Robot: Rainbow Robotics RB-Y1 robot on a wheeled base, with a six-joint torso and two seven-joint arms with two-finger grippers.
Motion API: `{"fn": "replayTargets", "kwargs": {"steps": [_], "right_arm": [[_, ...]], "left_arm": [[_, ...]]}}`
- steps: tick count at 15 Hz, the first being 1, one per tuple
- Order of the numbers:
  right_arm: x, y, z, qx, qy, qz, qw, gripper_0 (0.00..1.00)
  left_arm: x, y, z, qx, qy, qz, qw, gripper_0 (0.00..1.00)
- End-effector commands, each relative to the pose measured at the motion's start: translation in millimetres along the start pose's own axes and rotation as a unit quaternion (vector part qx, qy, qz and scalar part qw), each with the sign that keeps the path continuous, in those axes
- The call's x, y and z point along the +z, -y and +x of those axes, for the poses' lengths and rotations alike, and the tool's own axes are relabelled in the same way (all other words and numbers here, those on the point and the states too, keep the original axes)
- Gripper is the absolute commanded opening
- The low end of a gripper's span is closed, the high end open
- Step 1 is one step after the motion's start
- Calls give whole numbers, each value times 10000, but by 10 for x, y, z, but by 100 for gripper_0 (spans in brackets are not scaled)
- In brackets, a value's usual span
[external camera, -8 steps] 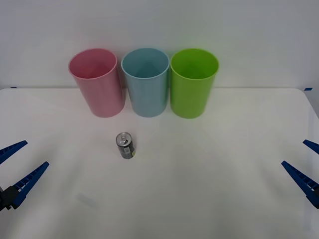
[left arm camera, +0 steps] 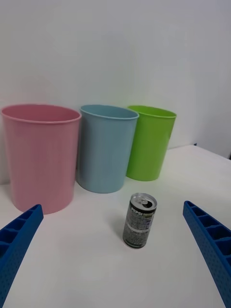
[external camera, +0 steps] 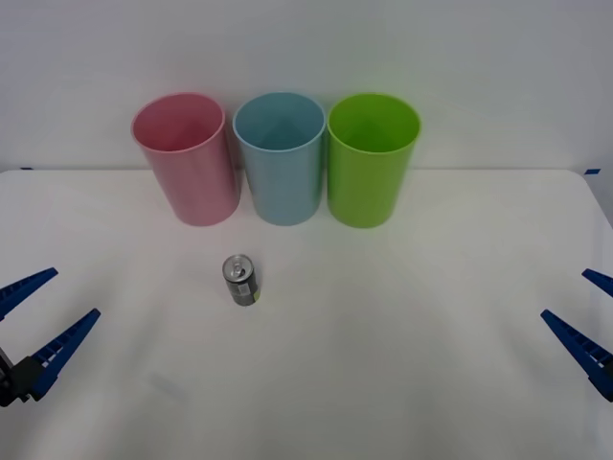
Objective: Grasp the object on the table and drop it into the matching bin: aluminum can to the light blue bin, PET bottle to the pink bin.
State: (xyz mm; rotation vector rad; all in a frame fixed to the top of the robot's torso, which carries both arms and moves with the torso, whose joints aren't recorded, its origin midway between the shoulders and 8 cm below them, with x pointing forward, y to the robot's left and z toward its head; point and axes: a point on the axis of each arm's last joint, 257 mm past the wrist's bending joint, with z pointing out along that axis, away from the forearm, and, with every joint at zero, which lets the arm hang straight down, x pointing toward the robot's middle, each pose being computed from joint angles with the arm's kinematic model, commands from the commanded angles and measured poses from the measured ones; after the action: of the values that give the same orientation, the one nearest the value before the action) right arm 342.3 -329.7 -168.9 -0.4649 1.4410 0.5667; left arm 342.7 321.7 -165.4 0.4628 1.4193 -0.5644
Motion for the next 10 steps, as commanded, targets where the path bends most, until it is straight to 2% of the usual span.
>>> {"fn": "replayTargets", "kwargs": {"steps": [1,4,6,8,10], "right_arm": [[0,0,0,0,0,0,10000,100],[0,0,0,0,0,0,10000,100],[0,0,0,0,0,0,10000,100],[0,0,0,0,0,0,10000,100],[0,0,0,0,0,0,10000,100]], "left_arm": [[-75,-12,32,54,-92,-36,9999,100],[-249,-29,117,49,-253,-176,9995,100],[-286,49,235,29,-445,-77,9990,100],[-244,128,298,19,-485,31,9988,100],[-223,176,428,131,-684,107,9975,100]]}}
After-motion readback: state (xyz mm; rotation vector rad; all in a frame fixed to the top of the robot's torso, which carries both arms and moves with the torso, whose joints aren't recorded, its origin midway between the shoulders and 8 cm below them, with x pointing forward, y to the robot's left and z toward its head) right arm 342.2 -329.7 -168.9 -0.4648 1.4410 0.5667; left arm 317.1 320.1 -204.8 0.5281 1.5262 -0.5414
